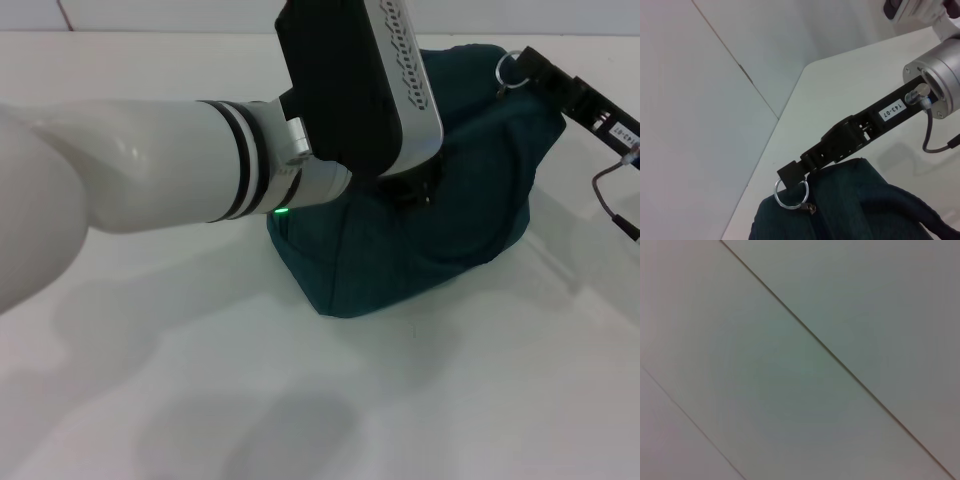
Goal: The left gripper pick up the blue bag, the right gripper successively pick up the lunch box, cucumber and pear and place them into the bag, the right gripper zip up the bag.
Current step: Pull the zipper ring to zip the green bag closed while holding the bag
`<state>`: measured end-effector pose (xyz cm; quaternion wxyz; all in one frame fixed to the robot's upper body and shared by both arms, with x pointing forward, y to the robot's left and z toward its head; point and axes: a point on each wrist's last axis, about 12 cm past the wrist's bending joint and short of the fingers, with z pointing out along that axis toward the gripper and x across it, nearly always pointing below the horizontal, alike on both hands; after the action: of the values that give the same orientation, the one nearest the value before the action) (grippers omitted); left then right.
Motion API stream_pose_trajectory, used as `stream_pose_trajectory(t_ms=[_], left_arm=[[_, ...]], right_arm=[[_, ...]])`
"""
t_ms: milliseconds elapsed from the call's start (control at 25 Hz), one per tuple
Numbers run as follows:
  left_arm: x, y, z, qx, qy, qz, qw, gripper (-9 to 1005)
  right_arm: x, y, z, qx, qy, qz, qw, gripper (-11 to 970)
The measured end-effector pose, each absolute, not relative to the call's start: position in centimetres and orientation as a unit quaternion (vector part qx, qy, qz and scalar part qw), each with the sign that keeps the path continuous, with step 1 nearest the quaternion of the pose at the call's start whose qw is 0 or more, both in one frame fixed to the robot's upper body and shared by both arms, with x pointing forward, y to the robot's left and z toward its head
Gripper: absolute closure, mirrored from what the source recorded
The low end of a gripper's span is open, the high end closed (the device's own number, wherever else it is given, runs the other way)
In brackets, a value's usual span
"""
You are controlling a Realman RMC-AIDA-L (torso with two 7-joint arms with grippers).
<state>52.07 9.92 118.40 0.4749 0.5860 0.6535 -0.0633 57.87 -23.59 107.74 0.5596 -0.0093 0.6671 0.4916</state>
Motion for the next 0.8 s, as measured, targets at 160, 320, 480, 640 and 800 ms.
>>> stream_pose_trajectory(t_ms=[160, 320, 480, 640, 800], left_arm=[[52.1, 9.9, 118.4, 0.584, 0.653, -0.063, 0.478, 903], [52.1, 10.2, 118.4, 0.575, 0.655, -0.061, 0.486, 900], [52.1, 10.3, 118.4, 0.570, 0.655, -0.059, 0.492, 897], [52.1, 10.3, 118.4, 0.570, 0.655, -0.059, 0.492, 894], [52.0, 10.4, 118.4, 0.570, 0.655, -0.059, 0.493, 891]], right_arm=[[57.6, -23.8, 107.8, -0.007, 0.660, 0.497, 0.563, 947], [57.1, -24.5, 107.7, 0.004, 0.653, 0.498, 0.570, 947], [56.5, -25.6, 107.4, 0.023, 0.650, 0.492, 0.579, 947], [56.2, -26.3, 107.4, 0.037, 0.642, 0.492, 0.587, 947], [56.1, -26.6, 107.5, 0.041, 0.636, 0.493, 0.592, 946]])
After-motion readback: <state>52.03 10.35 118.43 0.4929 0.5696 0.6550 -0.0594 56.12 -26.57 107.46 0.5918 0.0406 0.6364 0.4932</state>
